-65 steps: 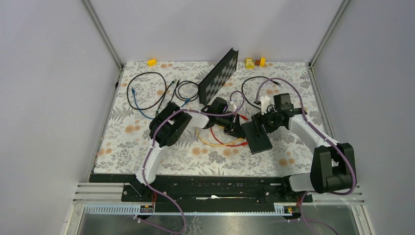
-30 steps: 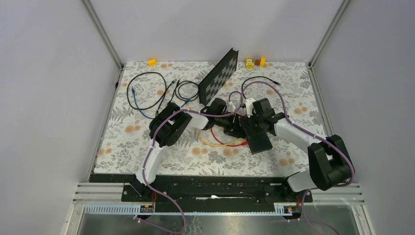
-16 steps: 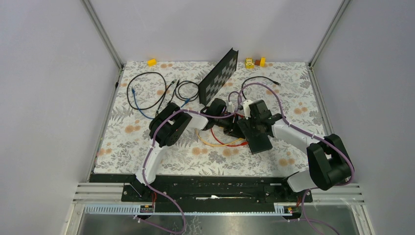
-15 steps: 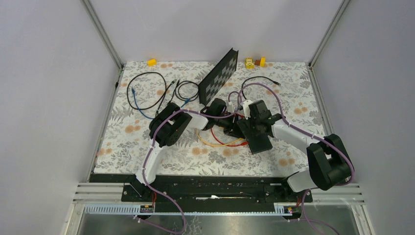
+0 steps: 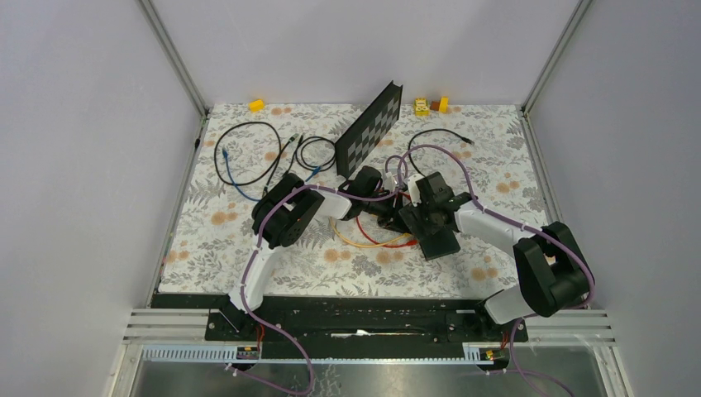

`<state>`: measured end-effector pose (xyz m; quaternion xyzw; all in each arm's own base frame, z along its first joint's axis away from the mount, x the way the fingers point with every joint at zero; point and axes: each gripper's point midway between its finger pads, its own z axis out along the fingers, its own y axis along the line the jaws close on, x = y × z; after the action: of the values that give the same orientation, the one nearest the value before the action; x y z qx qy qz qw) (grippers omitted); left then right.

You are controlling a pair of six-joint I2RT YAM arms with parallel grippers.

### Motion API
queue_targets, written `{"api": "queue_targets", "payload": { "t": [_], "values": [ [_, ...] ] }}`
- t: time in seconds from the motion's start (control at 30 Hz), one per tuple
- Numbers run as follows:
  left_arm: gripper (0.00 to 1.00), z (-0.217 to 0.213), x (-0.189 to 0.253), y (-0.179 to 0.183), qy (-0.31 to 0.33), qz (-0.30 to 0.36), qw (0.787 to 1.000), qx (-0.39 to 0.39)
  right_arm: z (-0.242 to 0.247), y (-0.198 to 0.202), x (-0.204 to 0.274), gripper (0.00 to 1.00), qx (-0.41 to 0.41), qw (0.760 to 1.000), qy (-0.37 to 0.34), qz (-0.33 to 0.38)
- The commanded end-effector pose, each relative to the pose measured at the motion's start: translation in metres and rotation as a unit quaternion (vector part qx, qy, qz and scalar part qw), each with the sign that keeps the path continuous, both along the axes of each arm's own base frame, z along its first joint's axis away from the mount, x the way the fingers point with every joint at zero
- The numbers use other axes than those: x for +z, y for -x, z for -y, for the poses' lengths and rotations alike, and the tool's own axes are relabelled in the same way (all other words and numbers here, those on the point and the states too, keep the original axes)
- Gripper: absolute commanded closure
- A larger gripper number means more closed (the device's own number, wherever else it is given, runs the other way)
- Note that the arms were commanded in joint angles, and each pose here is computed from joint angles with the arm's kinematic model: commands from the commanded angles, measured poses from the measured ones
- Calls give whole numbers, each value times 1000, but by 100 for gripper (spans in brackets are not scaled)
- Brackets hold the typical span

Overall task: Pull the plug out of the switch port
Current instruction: Pull the connector from the switch port.

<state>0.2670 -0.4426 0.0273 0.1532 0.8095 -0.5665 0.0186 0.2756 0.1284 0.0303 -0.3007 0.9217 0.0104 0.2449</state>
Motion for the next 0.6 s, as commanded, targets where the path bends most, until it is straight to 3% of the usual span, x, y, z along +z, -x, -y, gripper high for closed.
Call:
{"api": "queue_targets", "payload": {
  "t": [0.0, 0.57],
  "values": [
    [100, -7, -11, -19, -18, 29, 999, 37, 9, 4, -1, 14, 1, 999, 36, -10],
    [100, -9, -10, -14, -4, 27, 999, 40, 22, -4, 0, 11, -35, 999, 32, -8]
  ]
}}
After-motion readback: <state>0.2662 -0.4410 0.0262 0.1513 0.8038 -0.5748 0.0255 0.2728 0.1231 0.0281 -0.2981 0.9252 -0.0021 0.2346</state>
